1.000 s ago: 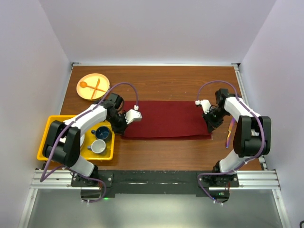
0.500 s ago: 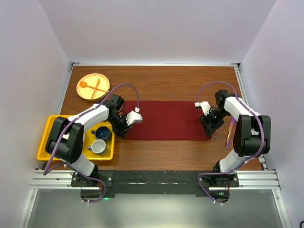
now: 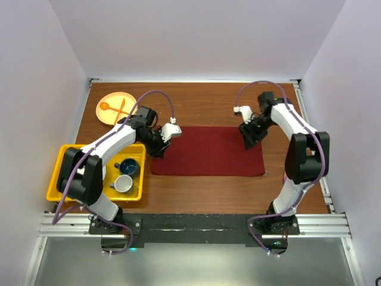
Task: Fold the napkin into a case and place the utensils inside
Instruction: Adjust the items.
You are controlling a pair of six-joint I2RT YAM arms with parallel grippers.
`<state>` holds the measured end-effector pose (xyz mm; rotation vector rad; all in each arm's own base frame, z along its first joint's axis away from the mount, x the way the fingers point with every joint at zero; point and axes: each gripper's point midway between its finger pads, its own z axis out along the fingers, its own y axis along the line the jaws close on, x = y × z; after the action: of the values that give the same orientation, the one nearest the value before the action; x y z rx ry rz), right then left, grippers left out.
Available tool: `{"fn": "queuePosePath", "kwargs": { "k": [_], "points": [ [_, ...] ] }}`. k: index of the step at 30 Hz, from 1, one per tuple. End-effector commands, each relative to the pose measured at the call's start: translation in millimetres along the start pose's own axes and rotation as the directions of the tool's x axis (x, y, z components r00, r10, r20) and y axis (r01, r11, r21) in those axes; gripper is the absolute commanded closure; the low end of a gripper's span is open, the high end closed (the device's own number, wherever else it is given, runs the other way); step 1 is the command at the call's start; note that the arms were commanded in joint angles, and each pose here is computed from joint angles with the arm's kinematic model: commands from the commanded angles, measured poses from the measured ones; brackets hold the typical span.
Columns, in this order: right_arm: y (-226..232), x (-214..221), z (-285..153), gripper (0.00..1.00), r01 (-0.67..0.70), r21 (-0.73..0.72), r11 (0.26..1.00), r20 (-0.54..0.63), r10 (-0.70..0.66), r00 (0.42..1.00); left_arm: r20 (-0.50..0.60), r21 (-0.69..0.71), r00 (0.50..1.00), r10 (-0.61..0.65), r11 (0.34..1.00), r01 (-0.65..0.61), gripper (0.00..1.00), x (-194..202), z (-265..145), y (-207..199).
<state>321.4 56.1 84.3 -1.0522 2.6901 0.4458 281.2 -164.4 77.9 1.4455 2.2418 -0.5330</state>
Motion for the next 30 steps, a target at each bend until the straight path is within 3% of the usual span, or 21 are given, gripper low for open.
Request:
{"fn": "queuePosePath", "kwargs": {
  "k": [1, 7, 17, 20, 24, 27, 29, 30],
  "points": [
    [-6.3, -22.5, 20.9, 0.48, -0.024, 0.044, 0.999, 0.022, 0.023, 0.999, 0.027, -0.075, 0.996, -0.087, 0.993, 0.089, 0.70, -10.6, 18.2, 23.5],
    [-20.1, 10.6, 43.5, 0.51, -0.019, 0.112, 0.994, -0.084, 0.029, 0.996, -0.034, -0.103, 0.995, -0.097, 0.990, 0.093, 0.81, 3.4, 42.0, 36.7],
    [15.2, 83.6, 46.4, 0.52, -0.044, 0.107, 0.993, -0.203, 0.065, 0.977, -0.083, -0.090, 0.996, -0.025, 0.996, 0.017, 0.83, 6.1, 70.6, 39.9],
    [4.4, 66.1, 32.4, 0.49, -0.057, 0.158, 0.986, -0.135, 0.078, 0.988, -0.014, -0.054, 1.000, -0.022, 0.998, 0.021, 0.79, -15.7, 59.4, 31.6],
    [-9.0, 4.6, -6.2, 0.32, -0.129, 0.123, 0.984, 0.064, 0.122, 0.990, 0.243, -0.018, 0.968, -0.064, 0.997, 0.070, 0.50, -100.8, 12.2, 25.7],
    [5.6, -63.5, -47.3, 0.12, -0.125, 0.005, 0.992, 0.303, 0.117, 0.946, 0.434, -0.001, 0.898, -0.065, 0.997, 0.073, 0.04, -165.1, -28.6, 23.8],
    [26.5, -99.7, -74.7, 0.02, -0.155, -0.105, 0.982, 0.451, 0.186, 0.873, 0.523, -0.006, 0.849, -0.068, 0.996, 0.083, 0.00, -193.9, -48.7, 26.0],
    [24.8, -125.1, -86.1, 0.02, -0.132, -0.112, 0.985, 0.551, 0.172, 0.816, 0.594, -0.005, 0.798, -0.100, 0.992, 0.128, 0.00, -214.5, -59.9, 31.8]
  ]
}}
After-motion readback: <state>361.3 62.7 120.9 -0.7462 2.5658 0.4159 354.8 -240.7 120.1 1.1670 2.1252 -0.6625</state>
